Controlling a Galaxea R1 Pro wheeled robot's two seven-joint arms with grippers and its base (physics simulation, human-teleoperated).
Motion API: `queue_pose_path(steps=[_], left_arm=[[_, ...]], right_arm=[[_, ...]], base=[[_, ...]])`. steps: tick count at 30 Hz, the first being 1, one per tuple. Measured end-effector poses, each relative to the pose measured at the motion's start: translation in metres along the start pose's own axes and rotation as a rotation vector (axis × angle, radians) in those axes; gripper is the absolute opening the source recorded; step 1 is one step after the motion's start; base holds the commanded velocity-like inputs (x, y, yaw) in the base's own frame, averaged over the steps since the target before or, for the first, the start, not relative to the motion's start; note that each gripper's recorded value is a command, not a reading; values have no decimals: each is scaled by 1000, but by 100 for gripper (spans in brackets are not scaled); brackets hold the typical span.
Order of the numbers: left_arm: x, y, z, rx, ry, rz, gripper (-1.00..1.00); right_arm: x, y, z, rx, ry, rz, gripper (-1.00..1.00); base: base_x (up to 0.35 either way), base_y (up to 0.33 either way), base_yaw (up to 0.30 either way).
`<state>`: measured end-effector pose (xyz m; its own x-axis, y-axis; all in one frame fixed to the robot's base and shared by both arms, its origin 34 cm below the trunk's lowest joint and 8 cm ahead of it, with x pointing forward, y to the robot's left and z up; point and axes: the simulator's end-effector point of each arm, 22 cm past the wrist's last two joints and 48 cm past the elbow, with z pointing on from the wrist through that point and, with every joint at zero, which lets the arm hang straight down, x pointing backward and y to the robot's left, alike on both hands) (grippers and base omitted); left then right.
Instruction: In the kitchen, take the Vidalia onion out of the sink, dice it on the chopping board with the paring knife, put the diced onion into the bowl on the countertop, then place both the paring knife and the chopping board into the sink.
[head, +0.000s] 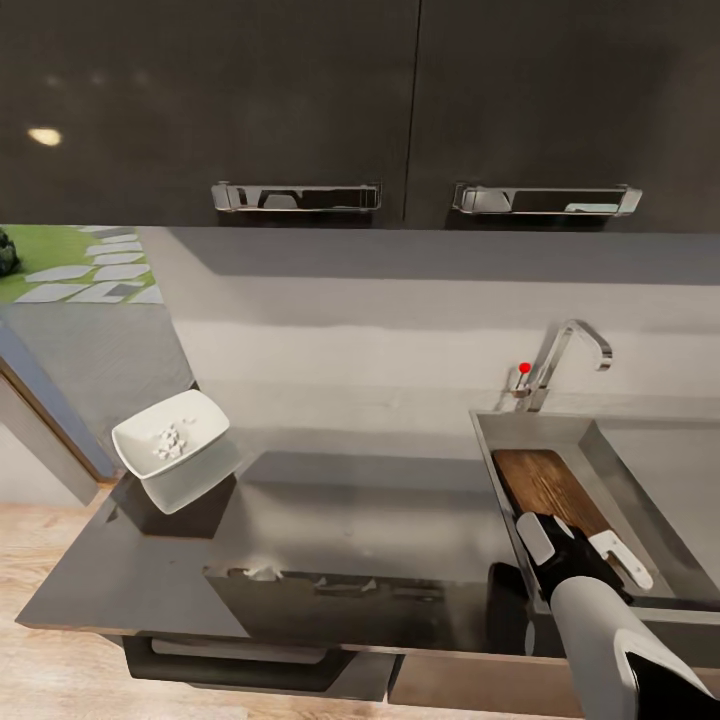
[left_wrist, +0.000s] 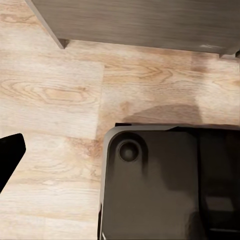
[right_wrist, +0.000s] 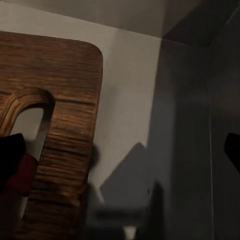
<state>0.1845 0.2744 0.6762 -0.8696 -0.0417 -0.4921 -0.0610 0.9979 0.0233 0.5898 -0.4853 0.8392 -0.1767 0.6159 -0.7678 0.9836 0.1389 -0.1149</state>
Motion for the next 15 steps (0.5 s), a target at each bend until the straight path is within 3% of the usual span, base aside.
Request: queue_pose_path(steps=[9, 15], left_arm=[[1, 1, 0, -1, 3, 1, 100], [3, 0, -1, -1, 6, 1, 100]], right_arm=[[-4, 1, 0, -4, -7, 5, 100], [-20, 7, -3, -15, -29, 41, 100]], base=[[0, 0, 0], [0, 0, 0]])
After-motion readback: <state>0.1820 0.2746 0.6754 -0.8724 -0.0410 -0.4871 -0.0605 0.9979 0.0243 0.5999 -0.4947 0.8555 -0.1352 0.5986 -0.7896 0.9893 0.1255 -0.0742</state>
